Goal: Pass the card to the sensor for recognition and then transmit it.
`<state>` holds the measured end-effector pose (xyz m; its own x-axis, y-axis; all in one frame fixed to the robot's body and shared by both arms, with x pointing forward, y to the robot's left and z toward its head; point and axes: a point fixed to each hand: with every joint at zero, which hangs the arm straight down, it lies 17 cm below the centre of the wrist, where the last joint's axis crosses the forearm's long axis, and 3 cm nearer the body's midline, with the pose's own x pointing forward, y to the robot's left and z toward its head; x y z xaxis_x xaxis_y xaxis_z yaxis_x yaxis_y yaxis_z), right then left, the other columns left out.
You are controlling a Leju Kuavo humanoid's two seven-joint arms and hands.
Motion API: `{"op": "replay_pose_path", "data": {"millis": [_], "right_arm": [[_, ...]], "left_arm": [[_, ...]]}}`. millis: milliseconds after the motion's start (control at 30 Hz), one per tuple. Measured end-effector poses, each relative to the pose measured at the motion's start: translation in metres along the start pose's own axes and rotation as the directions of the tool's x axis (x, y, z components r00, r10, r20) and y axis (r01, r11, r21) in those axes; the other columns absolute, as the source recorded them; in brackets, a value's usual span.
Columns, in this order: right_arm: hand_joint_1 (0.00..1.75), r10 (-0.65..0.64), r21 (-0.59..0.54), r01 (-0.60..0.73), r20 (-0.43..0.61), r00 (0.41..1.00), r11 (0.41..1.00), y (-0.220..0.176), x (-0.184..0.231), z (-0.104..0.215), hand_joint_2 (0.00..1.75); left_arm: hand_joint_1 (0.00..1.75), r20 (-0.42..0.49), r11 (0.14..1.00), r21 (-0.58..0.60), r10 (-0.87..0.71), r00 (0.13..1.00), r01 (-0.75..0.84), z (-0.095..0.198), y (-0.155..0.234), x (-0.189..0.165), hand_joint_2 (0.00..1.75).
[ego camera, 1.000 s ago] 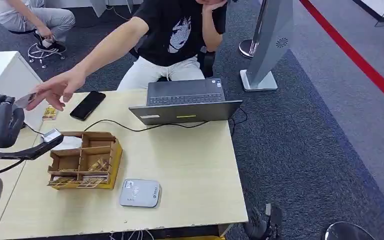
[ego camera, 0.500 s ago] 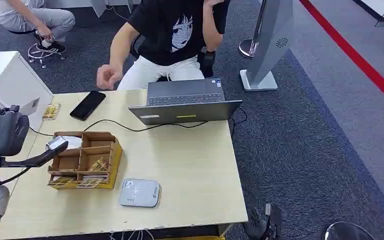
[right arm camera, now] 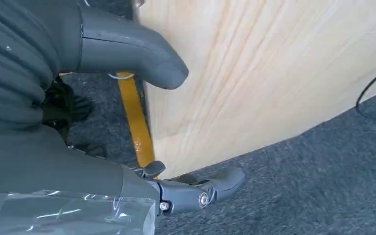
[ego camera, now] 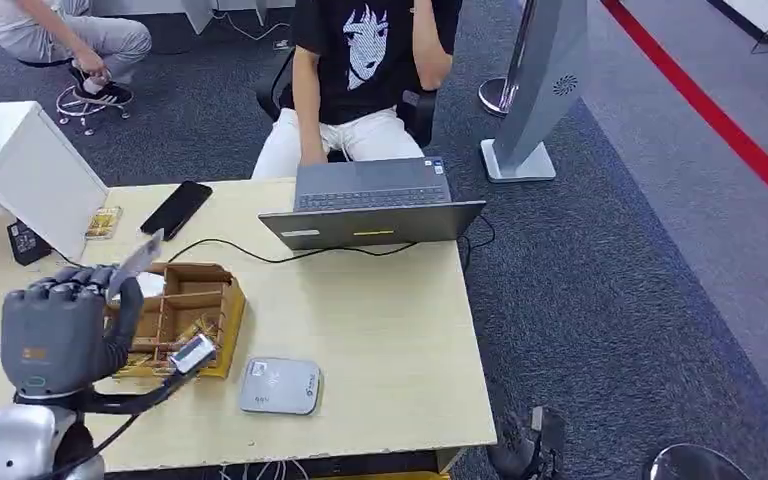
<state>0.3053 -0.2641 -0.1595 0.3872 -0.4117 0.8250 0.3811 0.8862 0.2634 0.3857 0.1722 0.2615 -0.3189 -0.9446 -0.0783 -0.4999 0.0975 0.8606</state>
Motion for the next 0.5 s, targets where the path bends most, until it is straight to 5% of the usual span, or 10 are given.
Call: {"op": "replay_pose_path", "data": {"millis": [233,500], "right_arm": [[0.00,-0.011,-0.012,0.011,0.016,1.000,1.000,-0.004,0.004,-0.001,1.75],[0.00,-0.018,-0.022,0.018,0.023,1.000,1.000,-0.007,0.006,-0.001,1.75]], "left_arm": [[1.75,0.119,0.978,-0.067,0.203,0.972,-0.196,0.028,-0.011,0.093,1.75],[1.75,0.074,0.923,-0.216,0.340,0.937,-0.318,0.061,-0.055,0.121,1.75]]}}
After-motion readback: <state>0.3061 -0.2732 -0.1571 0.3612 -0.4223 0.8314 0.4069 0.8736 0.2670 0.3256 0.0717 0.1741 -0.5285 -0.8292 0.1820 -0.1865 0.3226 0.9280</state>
